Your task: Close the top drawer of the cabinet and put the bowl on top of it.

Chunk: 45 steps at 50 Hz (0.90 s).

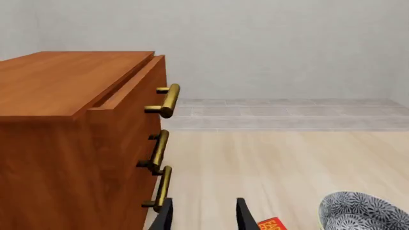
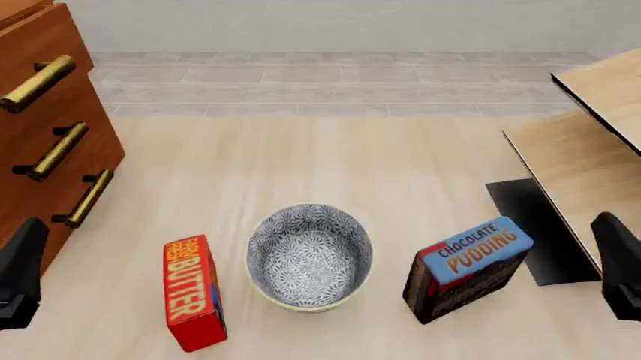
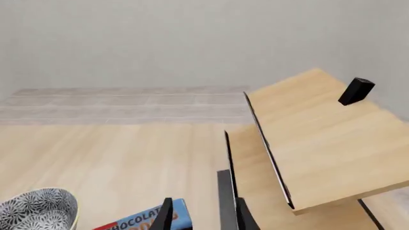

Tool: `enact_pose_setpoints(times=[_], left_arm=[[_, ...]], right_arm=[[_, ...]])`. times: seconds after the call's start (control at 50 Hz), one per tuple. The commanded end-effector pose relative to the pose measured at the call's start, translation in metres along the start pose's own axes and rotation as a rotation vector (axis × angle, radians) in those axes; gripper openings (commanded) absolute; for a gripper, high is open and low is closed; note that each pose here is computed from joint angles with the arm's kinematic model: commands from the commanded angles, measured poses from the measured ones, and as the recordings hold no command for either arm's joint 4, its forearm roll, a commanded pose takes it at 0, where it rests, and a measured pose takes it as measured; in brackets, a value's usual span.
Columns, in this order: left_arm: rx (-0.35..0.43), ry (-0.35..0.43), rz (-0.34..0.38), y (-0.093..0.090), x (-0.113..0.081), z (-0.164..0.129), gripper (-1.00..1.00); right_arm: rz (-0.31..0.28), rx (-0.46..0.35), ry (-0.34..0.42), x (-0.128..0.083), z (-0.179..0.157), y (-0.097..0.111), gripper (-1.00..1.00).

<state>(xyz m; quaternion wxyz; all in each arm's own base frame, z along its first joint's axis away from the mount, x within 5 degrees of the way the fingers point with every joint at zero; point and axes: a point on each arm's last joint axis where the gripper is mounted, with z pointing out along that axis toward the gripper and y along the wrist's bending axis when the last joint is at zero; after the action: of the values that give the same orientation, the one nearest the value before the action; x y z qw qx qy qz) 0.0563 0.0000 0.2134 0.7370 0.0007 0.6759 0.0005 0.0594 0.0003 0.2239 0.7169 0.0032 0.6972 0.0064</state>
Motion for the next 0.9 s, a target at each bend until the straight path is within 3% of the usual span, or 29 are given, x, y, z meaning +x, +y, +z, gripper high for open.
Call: enact_pose_setpoints(times=[0.02, 0.3, 0.34, 0.9], left_arm=[[0.009, 0.001, 0.008, 0.000, -0.001, 0.000, 1.00], [0.030, -0.003, 0.027, -0.002, -0.006, 0.001, 1.00], [0.041, -0.021, 0.051, -0.003, -0.015, 0.009, 1.00], [0.093, -0.030, 0.028, -0.012, -0.037, 0.077, 1.00]], right_arm=[[-0.049, 0.007, -0.026, 0.011, 0.005, -0.001, 1.00], [-0.067, 0.020, -0.005, 0.010, 0.016, -0.002, 1.00], [-0.068, 0.022, -0.004, 0.010, 0.017, -0.002, 1.00], [-0.065, 0.040, -0.011, 0.010, 0.016, -0.003, 1.00]])
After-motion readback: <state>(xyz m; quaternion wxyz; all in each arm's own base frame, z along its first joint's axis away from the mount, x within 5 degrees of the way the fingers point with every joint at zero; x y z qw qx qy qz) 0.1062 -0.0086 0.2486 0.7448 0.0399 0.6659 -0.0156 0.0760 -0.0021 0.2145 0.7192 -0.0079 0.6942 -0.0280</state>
